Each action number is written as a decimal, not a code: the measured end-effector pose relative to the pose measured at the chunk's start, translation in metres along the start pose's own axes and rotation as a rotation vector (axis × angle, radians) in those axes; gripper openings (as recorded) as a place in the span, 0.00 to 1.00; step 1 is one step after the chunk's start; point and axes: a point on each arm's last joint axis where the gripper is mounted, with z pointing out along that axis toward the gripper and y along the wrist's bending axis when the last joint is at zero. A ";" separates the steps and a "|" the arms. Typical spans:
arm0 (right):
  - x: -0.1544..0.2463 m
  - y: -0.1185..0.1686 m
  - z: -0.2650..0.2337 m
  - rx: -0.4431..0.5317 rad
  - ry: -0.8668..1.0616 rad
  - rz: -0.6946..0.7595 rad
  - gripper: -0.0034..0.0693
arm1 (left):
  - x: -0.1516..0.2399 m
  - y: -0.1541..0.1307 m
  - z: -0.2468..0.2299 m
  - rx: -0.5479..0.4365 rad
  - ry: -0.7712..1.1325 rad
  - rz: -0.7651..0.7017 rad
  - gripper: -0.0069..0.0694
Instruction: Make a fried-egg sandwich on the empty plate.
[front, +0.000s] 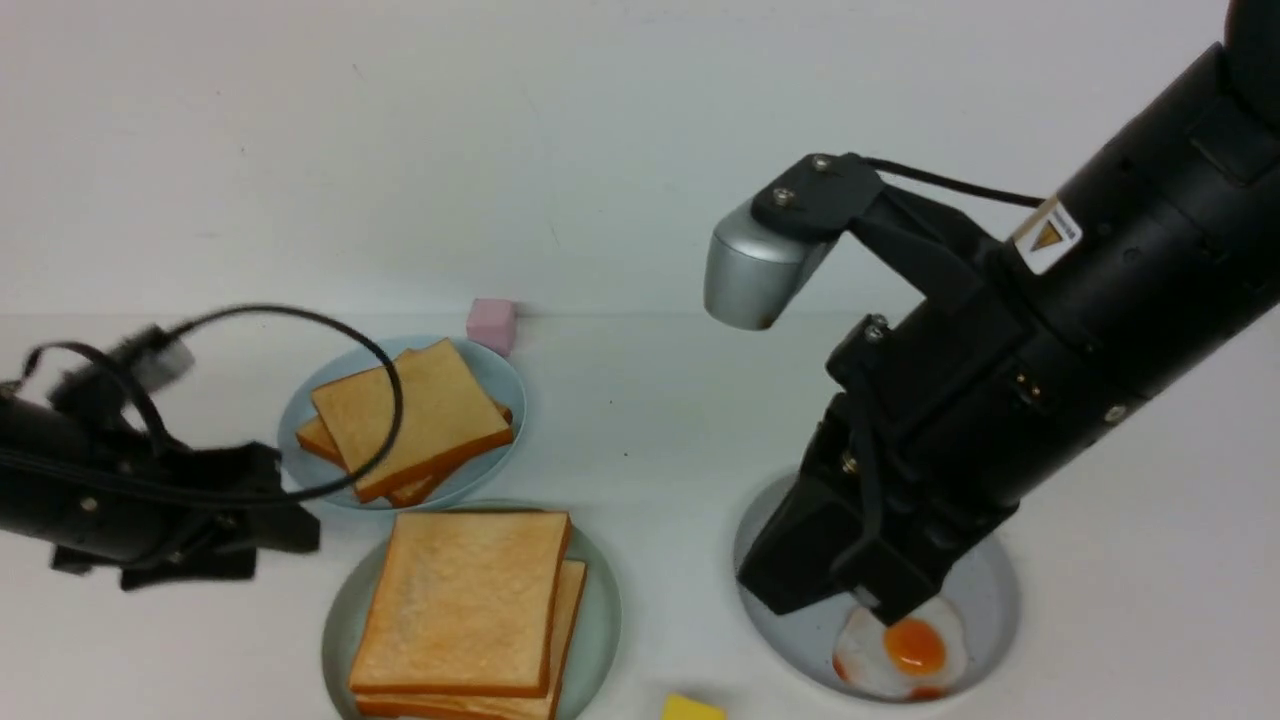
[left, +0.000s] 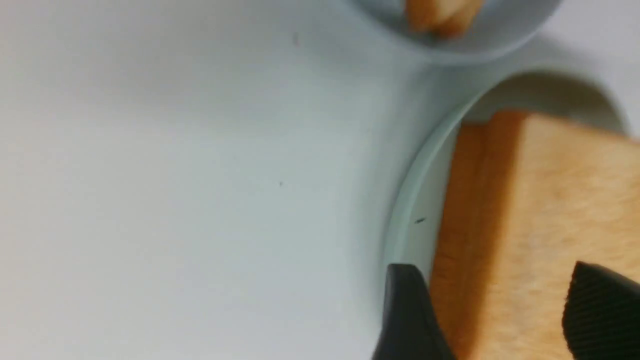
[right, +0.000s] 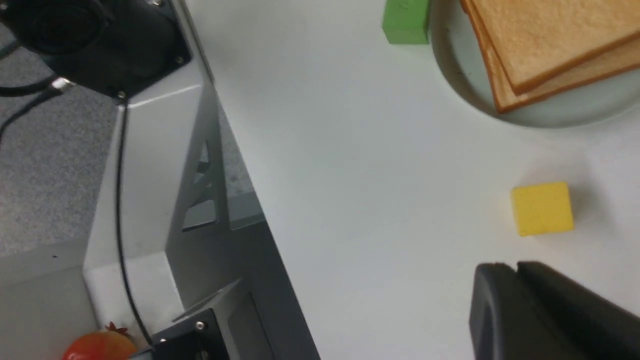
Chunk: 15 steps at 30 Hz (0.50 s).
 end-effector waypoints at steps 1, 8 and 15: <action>0.001 -0.004 -0.001 0.023 0.000 0.027 0.15 | 0.000 -0.004 -0.009 -0.001 -0.025 0.002 0.61; 0.016 -0.060 -0.019 0.216 -0.117 0.318 0.15 | 0.019 -0.078 -0.057 0.121 -0.157 0.187 0.25; 0.066 -0.070 -0.008 0.335 -0.196 0.453 0.07 | 0.067 -0.140 -0.056 0.224 -0.052 0.443 0.07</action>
